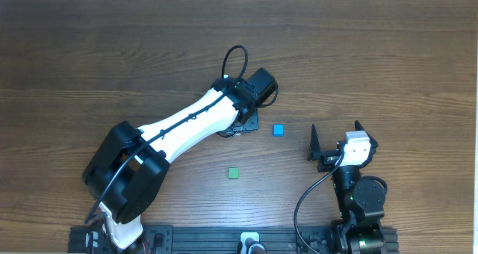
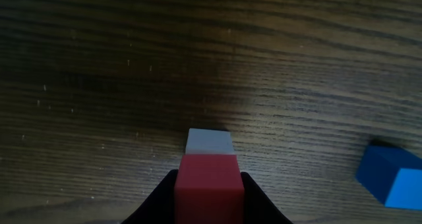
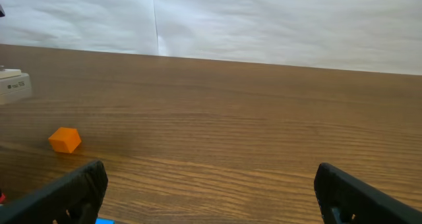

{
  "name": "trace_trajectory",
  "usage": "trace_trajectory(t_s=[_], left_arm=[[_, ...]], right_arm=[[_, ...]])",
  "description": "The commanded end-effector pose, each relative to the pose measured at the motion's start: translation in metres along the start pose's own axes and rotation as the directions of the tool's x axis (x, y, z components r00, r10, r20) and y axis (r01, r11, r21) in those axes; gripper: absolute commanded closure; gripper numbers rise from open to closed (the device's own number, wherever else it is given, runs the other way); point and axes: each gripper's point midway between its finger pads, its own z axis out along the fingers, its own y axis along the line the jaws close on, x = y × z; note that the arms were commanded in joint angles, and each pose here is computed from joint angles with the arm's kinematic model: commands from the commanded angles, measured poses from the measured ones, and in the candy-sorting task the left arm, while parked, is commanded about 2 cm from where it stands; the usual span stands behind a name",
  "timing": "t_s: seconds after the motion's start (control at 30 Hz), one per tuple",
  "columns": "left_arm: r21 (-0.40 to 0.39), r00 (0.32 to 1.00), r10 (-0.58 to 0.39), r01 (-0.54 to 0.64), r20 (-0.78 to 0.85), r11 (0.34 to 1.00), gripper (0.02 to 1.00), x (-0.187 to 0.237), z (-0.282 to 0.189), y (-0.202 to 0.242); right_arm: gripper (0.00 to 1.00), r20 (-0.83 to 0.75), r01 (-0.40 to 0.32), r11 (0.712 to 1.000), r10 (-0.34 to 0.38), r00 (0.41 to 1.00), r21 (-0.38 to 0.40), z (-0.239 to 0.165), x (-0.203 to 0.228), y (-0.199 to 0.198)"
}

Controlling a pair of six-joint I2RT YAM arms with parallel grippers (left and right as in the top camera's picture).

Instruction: Stack Cubes

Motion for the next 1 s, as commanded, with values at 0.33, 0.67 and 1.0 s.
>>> trace_trajectory(t_s=[0.33, 0.67, 1.0], left_arm=[[-0.034, 0.999, -0.005, 0.006, 0.038, 0.999, 0.976, 0.002, 0.0015, -0.0047], [-0.064, 0.997, -0.024, 0.029, 0.074, 0.998, 0.976, -0.0021, 0.0016, 0.0002], [-0.073, 0.997, -0.023, 0.028, 0.076, 0.997, 0.976, 0.0001, 0.0073, 0.0039]], right_arm=[[0.009, 0.001, 0.001, 1.0, -0.001, 1.0, -0.007, 0.0002, 0.0021, 0.0015], [0.009, 0.001, 0.001, 1.0, -0.001, 1.0, -0.007, 0.0002, 0.0021, 0.0014], [0.007, 0.001, 0.001, 1.0, -0.001, 1.0, -0.007, 0.0002, 0.0021, 0.0015]])
